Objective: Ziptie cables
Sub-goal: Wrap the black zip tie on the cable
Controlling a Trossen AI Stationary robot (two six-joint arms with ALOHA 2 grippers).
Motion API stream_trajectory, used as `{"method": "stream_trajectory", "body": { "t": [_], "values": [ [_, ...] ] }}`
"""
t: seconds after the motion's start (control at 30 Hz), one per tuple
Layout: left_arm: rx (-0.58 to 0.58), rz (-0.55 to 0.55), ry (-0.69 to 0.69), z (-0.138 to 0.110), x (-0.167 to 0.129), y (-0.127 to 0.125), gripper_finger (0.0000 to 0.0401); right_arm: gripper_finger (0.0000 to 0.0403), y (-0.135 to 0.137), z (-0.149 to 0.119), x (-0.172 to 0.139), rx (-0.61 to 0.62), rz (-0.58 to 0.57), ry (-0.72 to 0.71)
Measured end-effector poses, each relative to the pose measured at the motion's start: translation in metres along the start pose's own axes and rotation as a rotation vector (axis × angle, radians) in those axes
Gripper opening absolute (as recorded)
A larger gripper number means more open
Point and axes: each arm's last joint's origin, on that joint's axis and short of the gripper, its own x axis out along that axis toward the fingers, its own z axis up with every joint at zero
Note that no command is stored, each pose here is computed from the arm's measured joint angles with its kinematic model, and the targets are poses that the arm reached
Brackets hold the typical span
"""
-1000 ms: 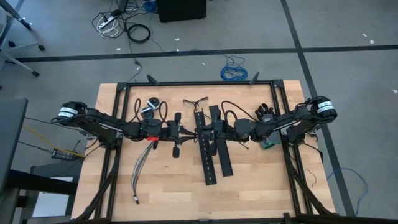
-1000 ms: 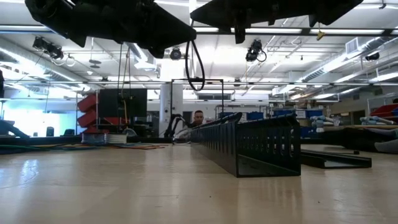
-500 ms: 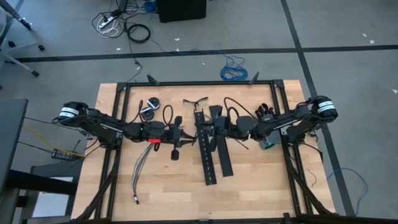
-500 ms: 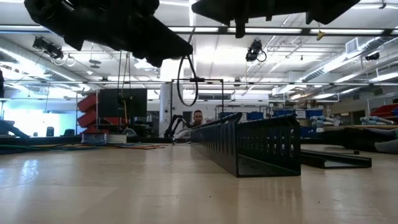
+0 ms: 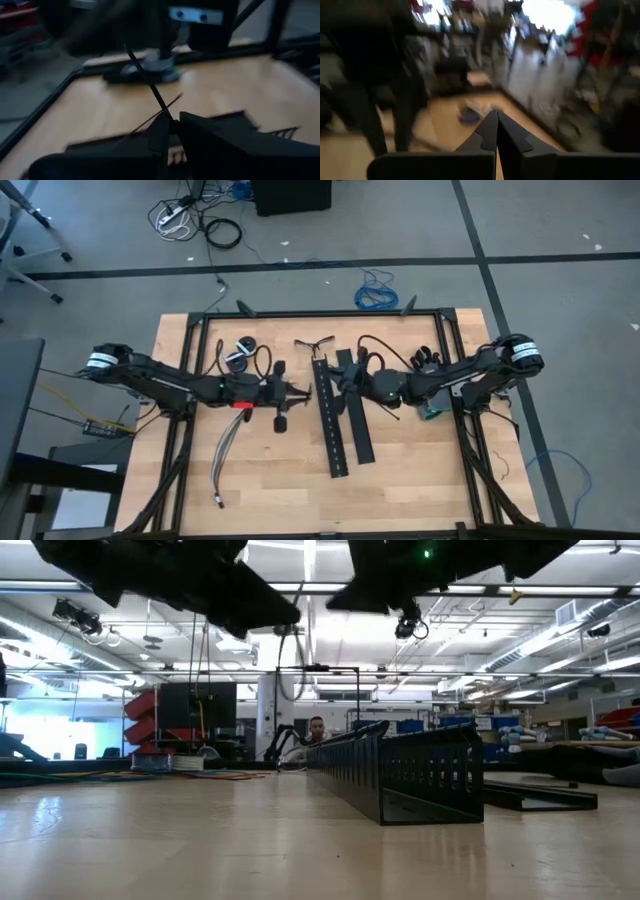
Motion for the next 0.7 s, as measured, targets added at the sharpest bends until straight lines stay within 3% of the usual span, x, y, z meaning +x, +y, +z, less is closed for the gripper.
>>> {"method": "stream_trajectory", "body": {
  "t": [0.2, 0.3, 0.4, 0.7],
  "values": [
    [-0.076, 0.1, 0.11, 0.003, -0.023, 0.006, 0.0033, 0.0, -0.014, -0.018, -0.006, 0.07, -0.038, 0.244],
    [-0.153, 0.105, 0.127, 0.002, -0.024, 0.006, 0.0033, 0.0001, -0.02, -0.025, -0.006, 0.014, -0.061, 0.317],
    [-0.16, 0.103, 0.149, -0.002, -0.022, 0.005, 0.0041, 0.0002, -0.023, -0.03, -0.004, -0.056, -0.052, 0.349],
    [-0.186, 0.069, 0.195, -0.013, -0.011, 0.001, 0.0149, 0.0012, -0.023, -0.038, -0.006, -0.078, 0.022, 0.439]
  ]
}}
